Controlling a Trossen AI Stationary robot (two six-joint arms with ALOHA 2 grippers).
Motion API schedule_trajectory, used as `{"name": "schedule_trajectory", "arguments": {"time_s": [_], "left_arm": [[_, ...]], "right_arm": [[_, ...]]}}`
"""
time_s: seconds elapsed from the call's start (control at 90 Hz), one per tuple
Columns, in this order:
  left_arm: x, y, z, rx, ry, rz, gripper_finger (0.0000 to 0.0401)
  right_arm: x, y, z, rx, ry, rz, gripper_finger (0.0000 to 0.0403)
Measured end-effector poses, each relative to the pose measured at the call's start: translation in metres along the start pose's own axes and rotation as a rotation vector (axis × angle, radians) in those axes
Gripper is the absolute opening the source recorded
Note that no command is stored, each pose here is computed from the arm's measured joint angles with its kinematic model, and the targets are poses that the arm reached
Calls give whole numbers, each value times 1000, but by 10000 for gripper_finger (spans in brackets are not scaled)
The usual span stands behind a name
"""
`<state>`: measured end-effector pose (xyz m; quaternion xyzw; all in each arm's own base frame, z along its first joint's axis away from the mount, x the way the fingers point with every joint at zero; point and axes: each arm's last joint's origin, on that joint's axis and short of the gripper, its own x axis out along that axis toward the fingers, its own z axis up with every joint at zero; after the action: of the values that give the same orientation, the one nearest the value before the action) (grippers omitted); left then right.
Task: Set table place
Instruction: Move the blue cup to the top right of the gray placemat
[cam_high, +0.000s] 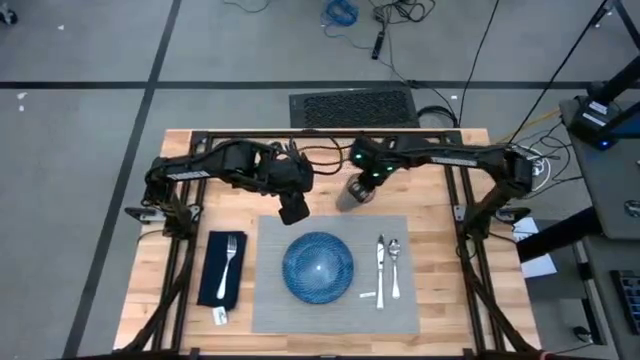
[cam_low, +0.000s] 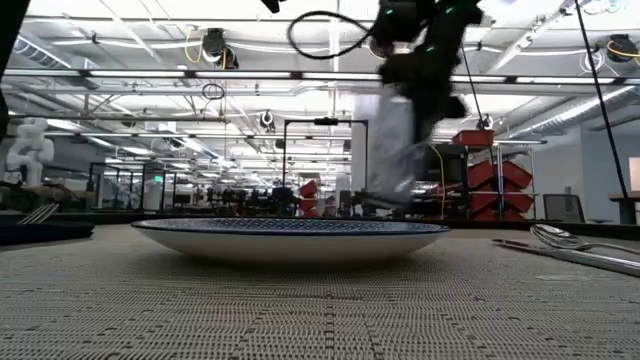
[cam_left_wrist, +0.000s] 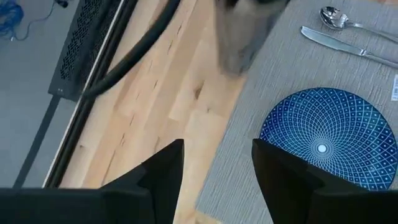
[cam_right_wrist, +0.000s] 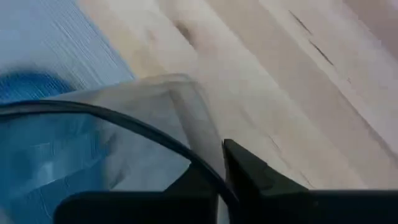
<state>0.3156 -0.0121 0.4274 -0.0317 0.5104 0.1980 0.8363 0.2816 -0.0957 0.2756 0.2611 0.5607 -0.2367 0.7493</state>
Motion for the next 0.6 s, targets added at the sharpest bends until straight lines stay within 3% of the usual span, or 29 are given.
{"name": "schedule_trajectory", "arguments": {"time_s": [0.111, 0.267, 0.433, 0.6], "left_arm": [[0, 0, 0, 1, 0, 0, 176], [0, 0, 0, 4, 0, 0, 176], [0, 0, 0, 3, 0, -1, 176], [0, 0, 0, 3, 0, -1, 176]], "right_arm": [[-25, -20, -21, 26, 94, -73, 1], [-39, -45, -36, 101, 76, -107, 1], [-14, -70, -53, 199, 144, -120, 0], [15, -78, -67, 253, 158, -75, 0]]}}
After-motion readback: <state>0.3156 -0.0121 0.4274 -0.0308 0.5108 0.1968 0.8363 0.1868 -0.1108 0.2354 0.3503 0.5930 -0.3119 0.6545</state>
